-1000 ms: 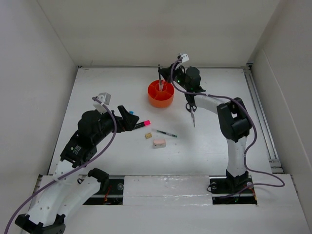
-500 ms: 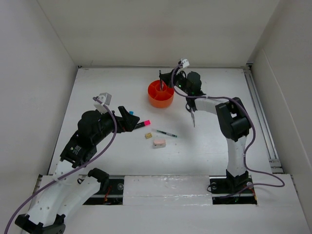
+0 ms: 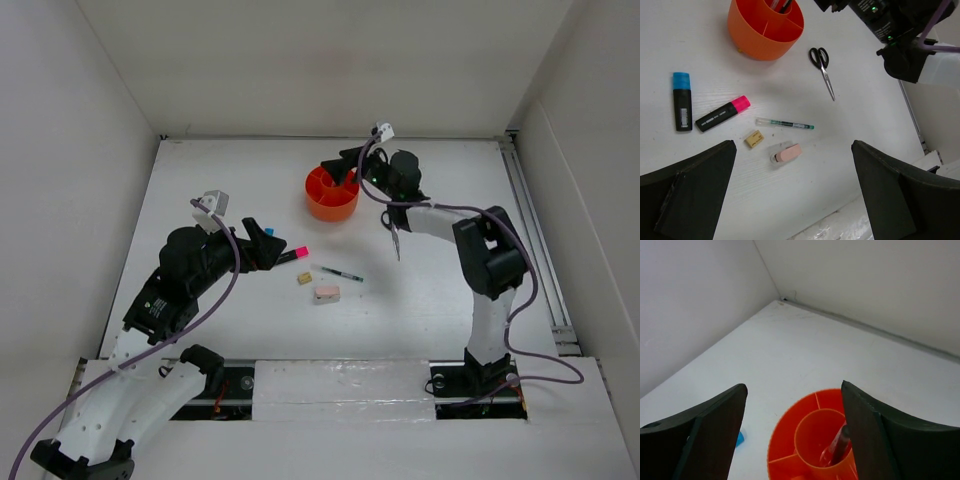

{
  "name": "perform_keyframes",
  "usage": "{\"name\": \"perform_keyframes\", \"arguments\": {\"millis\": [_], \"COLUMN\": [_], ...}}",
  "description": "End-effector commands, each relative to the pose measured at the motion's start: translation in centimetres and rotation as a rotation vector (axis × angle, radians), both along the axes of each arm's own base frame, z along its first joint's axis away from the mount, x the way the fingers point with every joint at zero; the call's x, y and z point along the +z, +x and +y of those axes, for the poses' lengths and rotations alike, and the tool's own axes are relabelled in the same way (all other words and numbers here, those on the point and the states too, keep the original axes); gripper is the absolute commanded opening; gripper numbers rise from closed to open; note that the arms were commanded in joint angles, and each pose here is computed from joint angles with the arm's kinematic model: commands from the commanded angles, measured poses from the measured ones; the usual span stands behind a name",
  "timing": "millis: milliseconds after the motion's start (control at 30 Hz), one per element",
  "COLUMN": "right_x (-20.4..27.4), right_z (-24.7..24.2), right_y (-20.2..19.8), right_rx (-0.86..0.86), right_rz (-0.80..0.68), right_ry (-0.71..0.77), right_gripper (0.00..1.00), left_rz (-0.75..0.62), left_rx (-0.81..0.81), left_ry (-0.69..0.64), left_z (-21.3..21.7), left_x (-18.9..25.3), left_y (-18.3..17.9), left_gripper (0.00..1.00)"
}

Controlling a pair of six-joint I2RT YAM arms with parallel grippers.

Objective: Sort the stationery into containers
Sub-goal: Place the pen in the storage box, then pick up the pen from the center of the board.

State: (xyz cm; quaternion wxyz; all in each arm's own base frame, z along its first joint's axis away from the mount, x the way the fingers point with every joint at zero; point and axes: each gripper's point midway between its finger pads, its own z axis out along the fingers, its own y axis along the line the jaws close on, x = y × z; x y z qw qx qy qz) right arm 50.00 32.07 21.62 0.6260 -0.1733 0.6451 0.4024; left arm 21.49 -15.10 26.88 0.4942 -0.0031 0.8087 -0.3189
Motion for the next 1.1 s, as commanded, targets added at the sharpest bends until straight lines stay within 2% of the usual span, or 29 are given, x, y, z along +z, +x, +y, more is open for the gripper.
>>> {"name": "perform_keyframes", "arguments": {"millis": [0,100,133,167,233,267,367,433,533,600,767,900,967,1067], "right_x": [10.8,11.7,13.6,12.5,12.1,8.2,2.6,-2.0,-4.9,-6.4,-7.8,-7.4,-9.8,-11.8], "right_z": [0.1,-0.8,-1.5,-2.0,-2.4,-2.8,-2.6,-1.7,-1.1,-1.5,-1.9,-0.4,-0.1,0.8], "right_y": [-3.4,-4.5,-5.4,-5.3,-6.7,-7.4,-12.2,-15.9,-19.6,-21.4,-22.3,-21.2,-21.0,-19.8], "right_rx": [0.021,-0.017,-0.032,-0.059,-0.056,-0.052,0.056,0.117,0.131,0.117,0.088,0.101,0.107,0.113], "right_rz": [-0.219,-0.188,-0.212,-0.142,-0.093,0.047,0.173,0.259,0.33,0.378,0.398,0.379,0.418,0.431], "right_ry": [0.104,0.102,0.105,0.064,-0.015,-0.121,-0.305,-0.382,-0.436,-0.45,-0.478,-0.486,-0.56,-0.644], "right_gripper": [0.84,0.92,0.93,0.94,0.9,0.87,0.82,0.82,0.82,0.77,0.71,0.67,0.65,0.58], "left_rz": [-0.062,-0.062,-0.062,-0.062,-0.063,-0.052,-0.046,-0.032,-0.012,-0.009,-0.007,0.004,0.004,-0.006], "left_rx": [-0.011,-0.011,-0.011,-0.011,-0.002,0.028,0.105,0.158,0.252,0.27,0.259,0.24,0.24,0.227], "left_ry": [-0.021,-0.021,-0.021,-0.021,-0.018,-0.015,-0.013,-0.008,-0.001,-0.009,-0.012,-0.012,-0.012,-0.012], "left_z": [-0.2,-0.2,-0.2,-0.2,0.0,0.4,1.5,2.3,3.7,3.9,3.7,3.3,3.3,3.3], "left_x": [1.4,1.4,1.4,1.4,1.3,1.1,1.2,0.9,0.6,0.6,0.6,0.4,0.4,0.6], "left_y": [0.1,0.1,0.1,0.1,0.2,0.4,0.8,1.1,1.5,1.6,1.6,1.5,1.5,1.3], "left_gripper": [1.0,1.0,1.0,1.0,1.0,1.0,1.0,1.0,1.0,1.0,1.0,1.0,1.0,1.0]}}
